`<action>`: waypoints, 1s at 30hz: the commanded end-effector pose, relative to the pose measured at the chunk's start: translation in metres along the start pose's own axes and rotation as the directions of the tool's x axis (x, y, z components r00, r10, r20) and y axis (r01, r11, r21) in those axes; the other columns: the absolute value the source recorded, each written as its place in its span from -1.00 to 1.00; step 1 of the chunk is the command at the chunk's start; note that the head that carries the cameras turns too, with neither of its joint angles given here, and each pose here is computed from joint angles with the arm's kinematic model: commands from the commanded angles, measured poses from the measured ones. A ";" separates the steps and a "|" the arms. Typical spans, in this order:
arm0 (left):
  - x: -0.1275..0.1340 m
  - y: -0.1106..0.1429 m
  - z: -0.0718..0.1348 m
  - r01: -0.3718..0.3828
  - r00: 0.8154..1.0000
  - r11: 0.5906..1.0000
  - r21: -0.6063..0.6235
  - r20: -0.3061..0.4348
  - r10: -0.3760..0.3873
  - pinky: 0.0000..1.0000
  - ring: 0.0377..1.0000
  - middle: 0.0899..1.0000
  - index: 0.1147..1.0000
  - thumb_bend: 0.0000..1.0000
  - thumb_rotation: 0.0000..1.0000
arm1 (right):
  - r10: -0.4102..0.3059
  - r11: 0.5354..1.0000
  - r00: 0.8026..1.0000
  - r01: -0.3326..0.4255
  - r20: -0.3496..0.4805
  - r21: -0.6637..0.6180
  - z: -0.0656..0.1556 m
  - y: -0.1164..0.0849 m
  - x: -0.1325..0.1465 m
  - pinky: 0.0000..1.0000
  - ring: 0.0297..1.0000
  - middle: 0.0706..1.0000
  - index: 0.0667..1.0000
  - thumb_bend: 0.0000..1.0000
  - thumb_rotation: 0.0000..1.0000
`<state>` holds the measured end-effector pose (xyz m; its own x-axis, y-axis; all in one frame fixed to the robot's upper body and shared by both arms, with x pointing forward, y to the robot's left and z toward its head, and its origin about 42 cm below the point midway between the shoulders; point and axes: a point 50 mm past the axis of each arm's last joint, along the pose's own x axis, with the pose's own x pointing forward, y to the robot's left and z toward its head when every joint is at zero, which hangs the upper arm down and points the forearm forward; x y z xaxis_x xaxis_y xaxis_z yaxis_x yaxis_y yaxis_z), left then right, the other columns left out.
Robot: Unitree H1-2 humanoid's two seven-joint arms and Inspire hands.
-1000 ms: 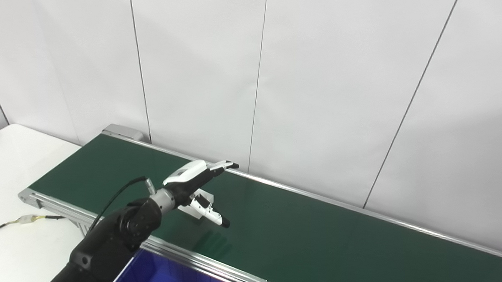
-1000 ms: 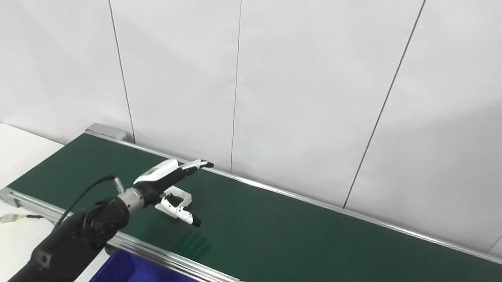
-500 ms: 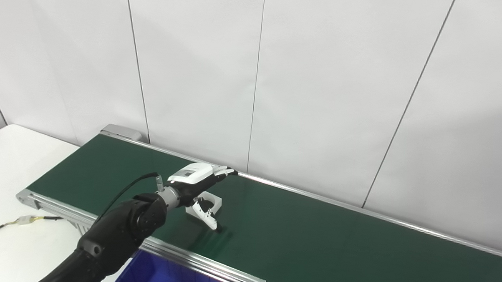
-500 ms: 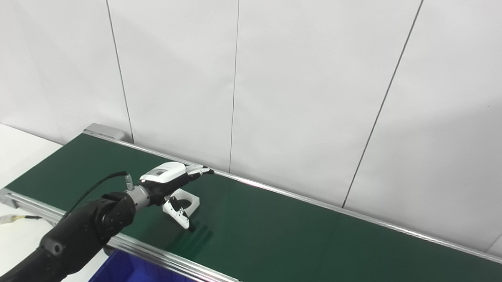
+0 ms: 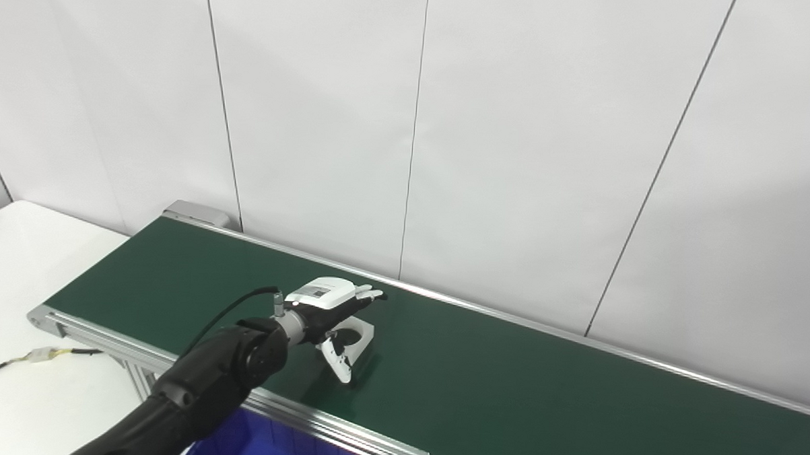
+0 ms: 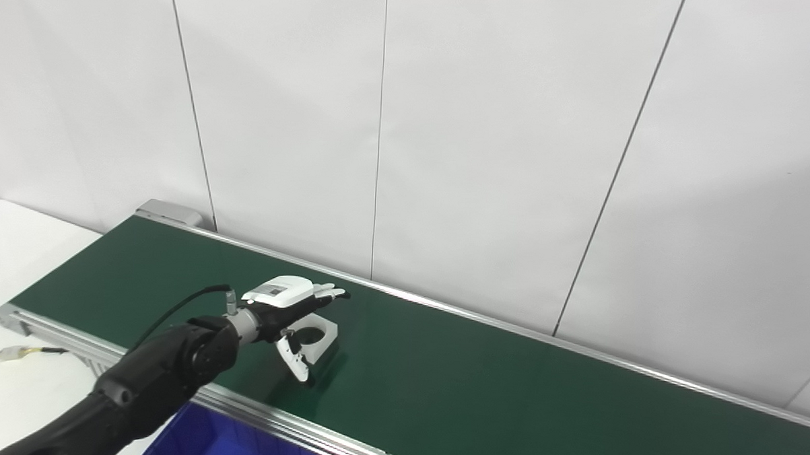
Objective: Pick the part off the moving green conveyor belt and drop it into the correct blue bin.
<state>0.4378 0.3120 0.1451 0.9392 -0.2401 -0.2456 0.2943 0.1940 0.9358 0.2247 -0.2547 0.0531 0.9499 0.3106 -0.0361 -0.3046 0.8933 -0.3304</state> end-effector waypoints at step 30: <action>0.055 0.023 0.020 -0.067 0.998 0.997 -0.027 -0.011 0.067 0.81 0.82 0.90 0.82 0.34 -1.00 | -0.046 0.999 0.995 0.044 0.083 0.024 0.024 0.005 -0.005 0.57 0.72 0.76 0.86 0.74 -0.94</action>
<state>0.4767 0.2945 0.1341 0.9462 -0.1796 -0.2691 0.3048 0.2160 0.9276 0.2140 -0.2463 0.0632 0.9545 0.2983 0.0044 -0.2815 0.9055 -0.3175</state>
